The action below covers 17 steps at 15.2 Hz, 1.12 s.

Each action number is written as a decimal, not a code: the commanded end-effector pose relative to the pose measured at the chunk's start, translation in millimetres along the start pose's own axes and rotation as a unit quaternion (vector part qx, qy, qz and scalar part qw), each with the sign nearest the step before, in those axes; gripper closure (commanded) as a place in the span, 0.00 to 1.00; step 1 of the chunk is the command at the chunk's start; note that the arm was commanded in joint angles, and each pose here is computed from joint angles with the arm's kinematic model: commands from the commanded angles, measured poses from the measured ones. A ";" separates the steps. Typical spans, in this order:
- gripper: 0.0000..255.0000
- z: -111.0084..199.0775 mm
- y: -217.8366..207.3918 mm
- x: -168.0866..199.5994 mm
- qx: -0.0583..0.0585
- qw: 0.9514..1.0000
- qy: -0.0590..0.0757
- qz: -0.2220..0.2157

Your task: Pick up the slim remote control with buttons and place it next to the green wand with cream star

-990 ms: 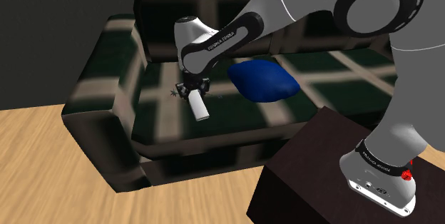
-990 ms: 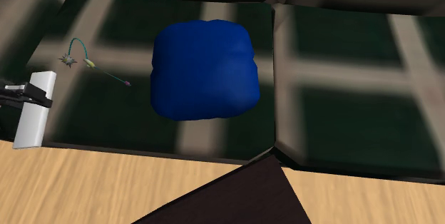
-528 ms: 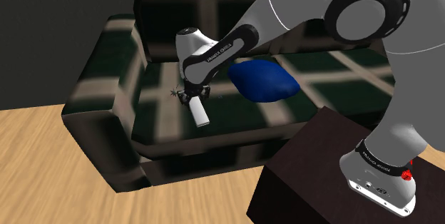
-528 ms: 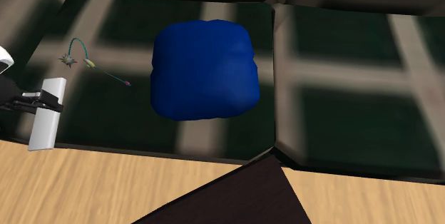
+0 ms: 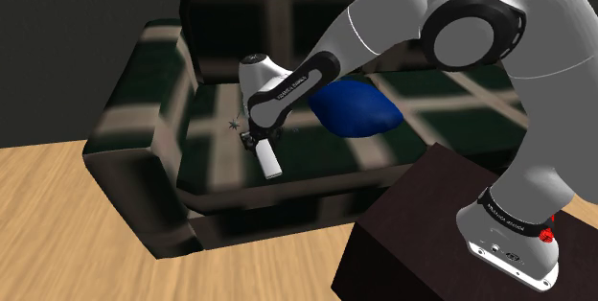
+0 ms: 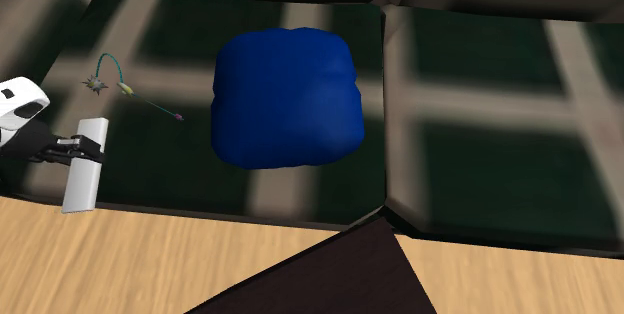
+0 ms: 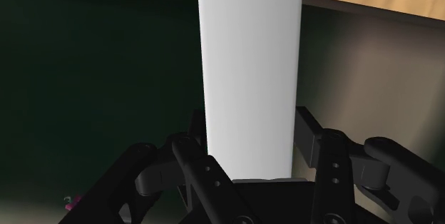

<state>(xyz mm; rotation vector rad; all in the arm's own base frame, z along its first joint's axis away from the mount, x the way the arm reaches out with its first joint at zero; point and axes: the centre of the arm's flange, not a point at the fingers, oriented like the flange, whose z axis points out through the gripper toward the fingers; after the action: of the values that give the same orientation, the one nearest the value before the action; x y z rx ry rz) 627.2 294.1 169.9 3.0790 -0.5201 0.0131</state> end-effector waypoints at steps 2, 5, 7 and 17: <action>1.00 15.2 -1.1 -0.7 0.000 1.000 0.000 0.000; 1.00 31.0 -1.5 -0.8 0.000 1.000 0.000 0.000; 1.00 34.4 -1.5 -0.9 0.000 1.000 0.000 0.000; 0.00 34.4 -1.5 -0.9 0.000 1.000 0.000 0.000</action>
<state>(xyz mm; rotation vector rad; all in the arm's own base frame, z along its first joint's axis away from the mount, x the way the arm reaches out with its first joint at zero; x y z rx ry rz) 627.1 295.2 135.4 3.0795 -0.5201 0.0141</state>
